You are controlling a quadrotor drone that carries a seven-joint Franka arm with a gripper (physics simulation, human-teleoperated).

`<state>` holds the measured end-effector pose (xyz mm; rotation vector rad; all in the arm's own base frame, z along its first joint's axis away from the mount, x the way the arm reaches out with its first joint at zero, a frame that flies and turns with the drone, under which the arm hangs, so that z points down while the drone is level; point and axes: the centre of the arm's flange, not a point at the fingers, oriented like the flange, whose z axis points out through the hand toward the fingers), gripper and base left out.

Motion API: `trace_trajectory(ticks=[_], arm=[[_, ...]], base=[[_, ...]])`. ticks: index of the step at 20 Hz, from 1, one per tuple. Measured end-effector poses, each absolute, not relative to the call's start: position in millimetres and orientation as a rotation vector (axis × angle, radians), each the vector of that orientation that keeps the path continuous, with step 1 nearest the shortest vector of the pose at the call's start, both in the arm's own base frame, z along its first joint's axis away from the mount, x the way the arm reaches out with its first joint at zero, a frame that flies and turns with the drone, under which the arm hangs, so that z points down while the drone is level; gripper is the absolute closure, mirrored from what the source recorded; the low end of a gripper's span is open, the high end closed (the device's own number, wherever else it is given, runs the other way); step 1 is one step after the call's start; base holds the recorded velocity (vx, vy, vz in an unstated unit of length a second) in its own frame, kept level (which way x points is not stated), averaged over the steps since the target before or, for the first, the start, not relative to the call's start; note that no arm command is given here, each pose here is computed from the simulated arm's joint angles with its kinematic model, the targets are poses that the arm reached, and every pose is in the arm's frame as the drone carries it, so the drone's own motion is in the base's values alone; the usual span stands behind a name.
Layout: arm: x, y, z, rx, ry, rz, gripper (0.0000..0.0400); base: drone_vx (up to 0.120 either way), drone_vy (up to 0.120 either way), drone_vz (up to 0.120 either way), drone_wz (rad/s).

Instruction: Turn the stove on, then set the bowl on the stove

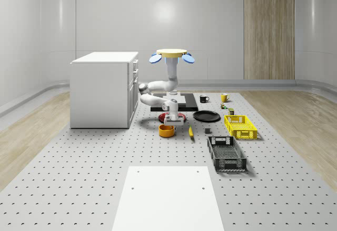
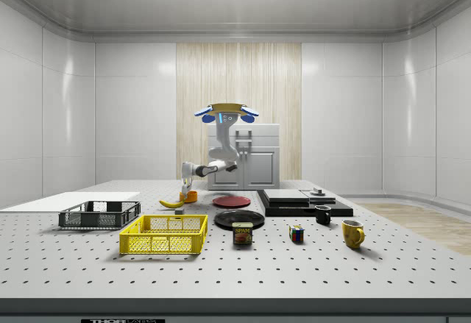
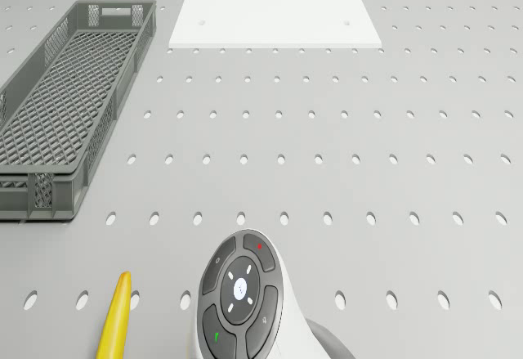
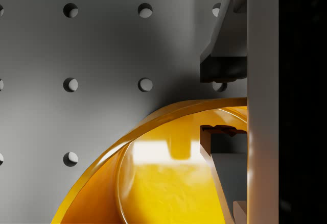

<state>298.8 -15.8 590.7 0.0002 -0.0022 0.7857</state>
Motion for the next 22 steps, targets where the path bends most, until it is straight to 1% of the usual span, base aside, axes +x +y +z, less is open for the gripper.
trace_trajectory(ticks=[5,11,15,22], arm=[[298.8,-16,589,0.0,-0.002,0.786,0.0296],[298.8,-16,569,0.0,-0.002,0.786,0.0299],[298.8,-16,552,0.0,-0.002,0.786,0.03],[298.8,-16,537,0.0,-0.002,0.786,0.03]], base=[[0.0,0.0,0.0,0.0],[0.0,0.0,0.0,0.0],[0.0,0.0,0.12,0.0],[-0.12,0.114,0.12,0.0]])
